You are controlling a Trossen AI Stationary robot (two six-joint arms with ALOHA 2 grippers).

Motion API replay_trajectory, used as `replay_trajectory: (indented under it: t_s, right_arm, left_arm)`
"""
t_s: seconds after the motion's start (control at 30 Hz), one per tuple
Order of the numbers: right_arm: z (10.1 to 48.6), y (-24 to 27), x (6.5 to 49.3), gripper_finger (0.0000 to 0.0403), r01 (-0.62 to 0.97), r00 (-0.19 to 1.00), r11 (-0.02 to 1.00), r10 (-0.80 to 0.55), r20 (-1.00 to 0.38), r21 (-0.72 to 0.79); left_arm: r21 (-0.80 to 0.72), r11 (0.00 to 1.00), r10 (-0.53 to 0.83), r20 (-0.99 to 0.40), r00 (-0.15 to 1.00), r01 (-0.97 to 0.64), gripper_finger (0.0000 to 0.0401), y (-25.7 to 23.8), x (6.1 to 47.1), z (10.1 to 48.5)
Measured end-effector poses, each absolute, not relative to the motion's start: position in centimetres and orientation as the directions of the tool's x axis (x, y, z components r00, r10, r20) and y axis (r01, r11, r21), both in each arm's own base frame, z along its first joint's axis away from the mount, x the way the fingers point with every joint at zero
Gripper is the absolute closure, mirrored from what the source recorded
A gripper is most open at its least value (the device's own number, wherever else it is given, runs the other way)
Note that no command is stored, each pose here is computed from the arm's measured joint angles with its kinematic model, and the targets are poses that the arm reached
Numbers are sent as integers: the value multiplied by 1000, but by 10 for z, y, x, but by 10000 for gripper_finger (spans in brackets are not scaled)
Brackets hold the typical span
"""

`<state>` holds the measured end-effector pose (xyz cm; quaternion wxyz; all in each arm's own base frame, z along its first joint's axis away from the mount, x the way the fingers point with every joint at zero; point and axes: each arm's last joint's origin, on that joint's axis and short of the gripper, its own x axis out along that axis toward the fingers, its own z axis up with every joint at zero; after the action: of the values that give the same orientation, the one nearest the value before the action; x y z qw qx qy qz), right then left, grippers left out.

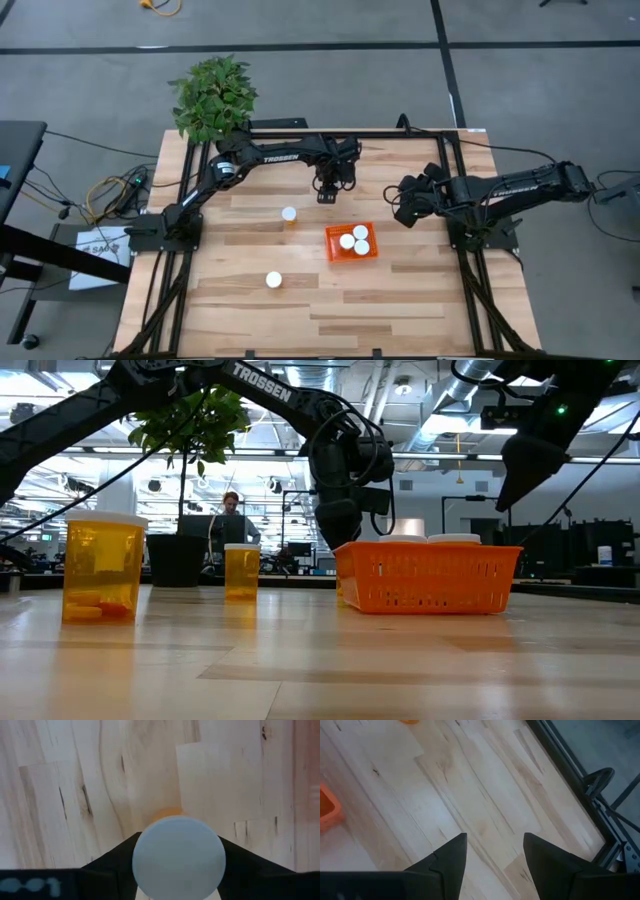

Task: Pick and place pill bottles into a basket
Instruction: Put the orange pill bottle into the orange bin

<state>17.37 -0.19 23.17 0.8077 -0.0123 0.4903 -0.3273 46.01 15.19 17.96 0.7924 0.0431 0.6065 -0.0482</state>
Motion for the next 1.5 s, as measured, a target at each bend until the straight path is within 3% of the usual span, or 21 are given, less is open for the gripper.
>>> replay_trajectory:
  t_s: [0.43,1.1,1.5]
  right_arm:
    - [232,-2,174,214,518,311,786,-540,-782,-337]
    - [232,-2,176,214,503,323,794,-538,-779,-340]
    - [232,-1,176,214,477,325,813,-517,-792,-335]
  left_arm:
    - [-6,991,-37,-972,233,130,202,151,458,187]
    - [-50,990,-80,-968,239,129,207,147,451,241]
    - [-121,980,-154,-965,211,159,207,115,450,252]
